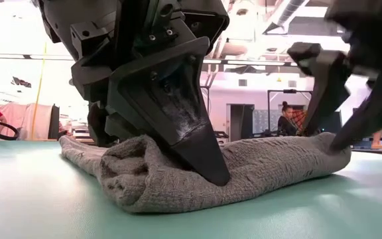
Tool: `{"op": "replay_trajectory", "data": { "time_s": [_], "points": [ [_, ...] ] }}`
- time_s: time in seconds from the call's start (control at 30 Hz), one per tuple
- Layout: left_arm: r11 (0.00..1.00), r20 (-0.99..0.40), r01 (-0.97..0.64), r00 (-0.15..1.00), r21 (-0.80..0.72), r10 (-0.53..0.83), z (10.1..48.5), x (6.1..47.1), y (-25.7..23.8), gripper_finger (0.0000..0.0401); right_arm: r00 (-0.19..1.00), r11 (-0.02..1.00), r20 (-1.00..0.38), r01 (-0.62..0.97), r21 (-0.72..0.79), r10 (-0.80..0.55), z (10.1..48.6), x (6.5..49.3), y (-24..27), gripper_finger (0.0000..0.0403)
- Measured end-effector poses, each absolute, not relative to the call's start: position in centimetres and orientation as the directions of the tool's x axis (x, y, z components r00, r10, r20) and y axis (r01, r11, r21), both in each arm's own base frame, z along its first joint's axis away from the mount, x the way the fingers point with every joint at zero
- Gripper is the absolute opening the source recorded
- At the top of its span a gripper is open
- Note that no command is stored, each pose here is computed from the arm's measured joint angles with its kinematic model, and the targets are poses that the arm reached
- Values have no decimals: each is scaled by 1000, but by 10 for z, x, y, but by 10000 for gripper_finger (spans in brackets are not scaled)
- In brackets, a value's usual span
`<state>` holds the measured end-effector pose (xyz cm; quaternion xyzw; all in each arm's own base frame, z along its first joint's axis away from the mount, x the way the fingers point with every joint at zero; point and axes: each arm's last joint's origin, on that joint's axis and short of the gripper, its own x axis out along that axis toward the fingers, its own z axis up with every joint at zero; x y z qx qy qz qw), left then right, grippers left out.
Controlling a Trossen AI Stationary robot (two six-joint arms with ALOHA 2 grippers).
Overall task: Roll towel into tight, uniform cylinder
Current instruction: Roll the gray towel
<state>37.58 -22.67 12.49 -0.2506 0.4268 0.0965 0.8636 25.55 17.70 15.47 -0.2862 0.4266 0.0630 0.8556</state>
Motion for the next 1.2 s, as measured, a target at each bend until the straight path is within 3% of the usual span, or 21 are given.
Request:
{"op": "replay_trajectory", "data": {
  "time_s": [0.3,0.43,0.5,0.57,0.77,1.2],
  "points": [
    [845,-781,-361,616,-395,-102,126,376,-231,0,603,806,-783,-382,-452,-153,133,270,172,168],
    [856,-747,-300,650,-420,-139,132,377,-236,0,529,867,-849,-422,-267,-4,135,275,163,100],
    [863,-735,-266,658,-430,-163,134,377,-239,0,473,890,-875,-436,-135,99,140,276,157,48],
    [870,-728,-237,661,-432,-181,136,376,-242,0,406,902,-887,-432,25,219,146,277,148,22],
    [883,-699,-181,686,-433,-202,140,375,-247,0,266,846,-810,-275,457,523,154,288,114,39],
    [854,-648,-120,707,-506,-285,141,361,-246,0,192,807,-784,-129,577,591,125,302,83,33]
  ]
}}
